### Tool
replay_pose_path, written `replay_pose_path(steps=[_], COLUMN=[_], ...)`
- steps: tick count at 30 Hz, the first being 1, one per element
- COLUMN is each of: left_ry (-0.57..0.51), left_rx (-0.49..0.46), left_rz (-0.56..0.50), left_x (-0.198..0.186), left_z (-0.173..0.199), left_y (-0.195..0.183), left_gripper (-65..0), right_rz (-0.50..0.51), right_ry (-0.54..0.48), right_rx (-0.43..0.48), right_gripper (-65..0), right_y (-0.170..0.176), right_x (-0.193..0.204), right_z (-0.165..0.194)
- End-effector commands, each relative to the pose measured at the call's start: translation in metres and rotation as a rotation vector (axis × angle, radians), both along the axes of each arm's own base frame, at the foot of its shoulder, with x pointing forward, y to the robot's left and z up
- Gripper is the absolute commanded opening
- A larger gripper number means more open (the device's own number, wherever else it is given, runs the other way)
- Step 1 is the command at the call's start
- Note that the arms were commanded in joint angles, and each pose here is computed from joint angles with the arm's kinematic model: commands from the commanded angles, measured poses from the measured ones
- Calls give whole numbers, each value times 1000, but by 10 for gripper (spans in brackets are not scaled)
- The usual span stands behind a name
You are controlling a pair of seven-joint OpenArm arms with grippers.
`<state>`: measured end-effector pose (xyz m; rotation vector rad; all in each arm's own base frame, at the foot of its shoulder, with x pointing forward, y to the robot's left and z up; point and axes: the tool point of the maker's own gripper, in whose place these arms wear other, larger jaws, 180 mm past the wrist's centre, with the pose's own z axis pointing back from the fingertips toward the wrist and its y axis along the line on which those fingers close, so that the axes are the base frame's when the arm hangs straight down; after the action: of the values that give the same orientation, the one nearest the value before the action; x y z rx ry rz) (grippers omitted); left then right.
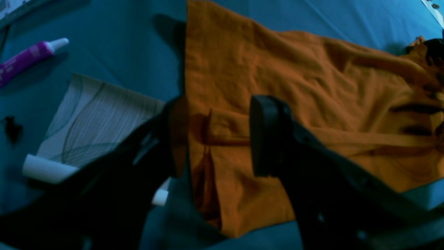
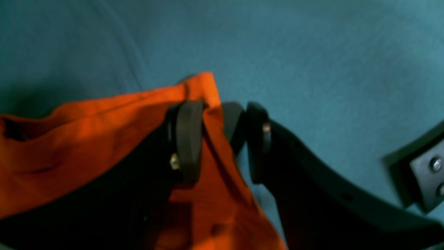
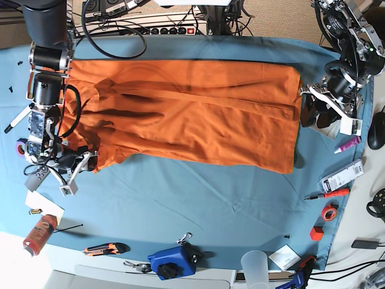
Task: Layout the t-shirt on the table in an organized manner, then fold the t-shirt properly
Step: 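Grasp the hem corner with the right gripper and tug it straight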
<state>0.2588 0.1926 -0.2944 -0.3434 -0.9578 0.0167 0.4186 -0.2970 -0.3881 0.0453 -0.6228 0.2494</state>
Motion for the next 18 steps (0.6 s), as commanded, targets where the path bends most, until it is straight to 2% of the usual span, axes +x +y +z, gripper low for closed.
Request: replay_pose_path(steps=[1, 6, 11, 15, 18], left_ry=[-52, -53, -124, -126, -134], left_rx=[-1, -2, -8, 86, 256], left_rz=[-6, -5, -9, -169, -270], left_x=[5, 5, 15, 31, 56], left_z=[12, 12, 24, 17, 4], left_y=[0, 0, -5, -41, -54], left_gripper=[-358, -358, -358, -358, -358], right_rz=[-15, -47, -50, -50, -50], right_ry=[6, 63, 92, 93, 95], right_rx=[-37, -77, -86, -86, -88], right_gripper=[-438, -438, -438, -438, -438], right_y=[-11, -23, -26, -26, -26], right_x=[0, -13, -19, -19, -19], right_z=[5, -6, -9, -9, -9])
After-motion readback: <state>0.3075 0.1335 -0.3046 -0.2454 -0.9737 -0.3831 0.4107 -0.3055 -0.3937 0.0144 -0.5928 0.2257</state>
